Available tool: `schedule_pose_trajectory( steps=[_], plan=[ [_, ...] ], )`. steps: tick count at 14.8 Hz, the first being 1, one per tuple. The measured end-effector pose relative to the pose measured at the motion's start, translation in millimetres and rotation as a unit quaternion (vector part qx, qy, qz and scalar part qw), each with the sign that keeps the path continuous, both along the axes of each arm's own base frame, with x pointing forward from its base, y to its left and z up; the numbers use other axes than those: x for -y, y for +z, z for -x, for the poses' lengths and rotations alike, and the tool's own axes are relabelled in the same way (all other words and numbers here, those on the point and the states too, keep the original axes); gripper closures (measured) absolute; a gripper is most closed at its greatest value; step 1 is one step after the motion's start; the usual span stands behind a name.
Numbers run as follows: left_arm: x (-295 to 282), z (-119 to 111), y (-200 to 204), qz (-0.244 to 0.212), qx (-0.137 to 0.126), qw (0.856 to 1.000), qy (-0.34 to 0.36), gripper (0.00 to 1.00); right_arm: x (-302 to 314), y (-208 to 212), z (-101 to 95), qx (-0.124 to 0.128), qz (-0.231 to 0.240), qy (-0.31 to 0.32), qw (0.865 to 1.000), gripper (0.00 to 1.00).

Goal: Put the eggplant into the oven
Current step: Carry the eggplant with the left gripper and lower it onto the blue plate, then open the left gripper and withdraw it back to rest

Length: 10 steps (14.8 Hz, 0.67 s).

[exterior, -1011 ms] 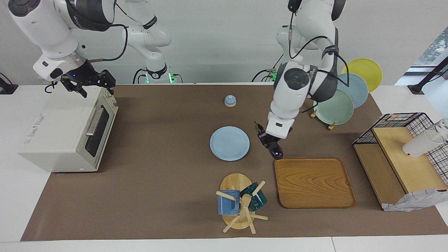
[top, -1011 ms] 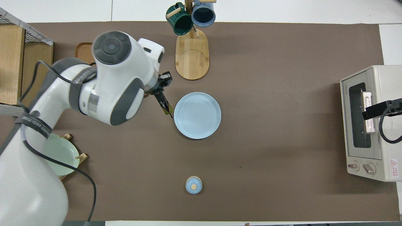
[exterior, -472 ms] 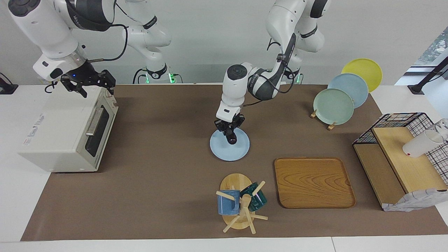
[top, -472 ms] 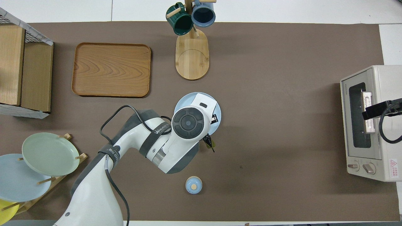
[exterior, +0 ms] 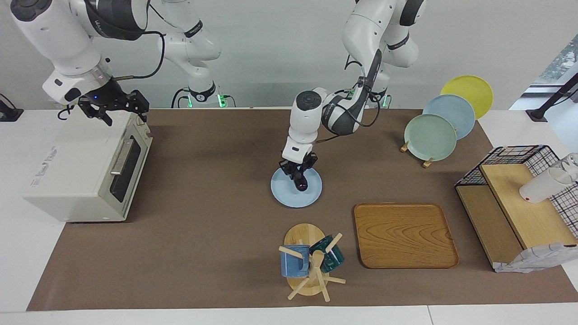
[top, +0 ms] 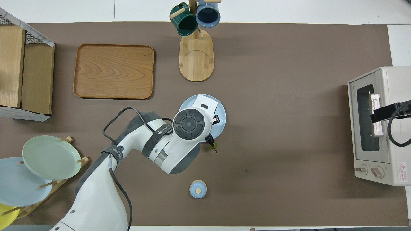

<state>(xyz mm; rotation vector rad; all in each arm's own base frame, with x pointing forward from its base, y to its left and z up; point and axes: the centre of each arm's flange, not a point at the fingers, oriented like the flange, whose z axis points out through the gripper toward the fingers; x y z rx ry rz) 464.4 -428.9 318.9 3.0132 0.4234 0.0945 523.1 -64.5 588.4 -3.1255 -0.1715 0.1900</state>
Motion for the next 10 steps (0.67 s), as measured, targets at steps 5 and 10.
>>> schedule_pose_trajectory(
  steps=[5, 10],
  plan=[
    [-18.4, -19.8, -0.1, 0.007, 0.01, 1.0, 0.011, 0.64, 0.3, -0.1, 0.6, -0.002, 0.0, 0.0, 1.0, 0.09],
    [-24.1, -30.5, 7.1, 0.011, 0.016, 1.0, 0.02, 0.11, 2.2, 2.3, -6.2, 0.027, 0.012, 0.002, 1.0, 0.82]
  ],
)
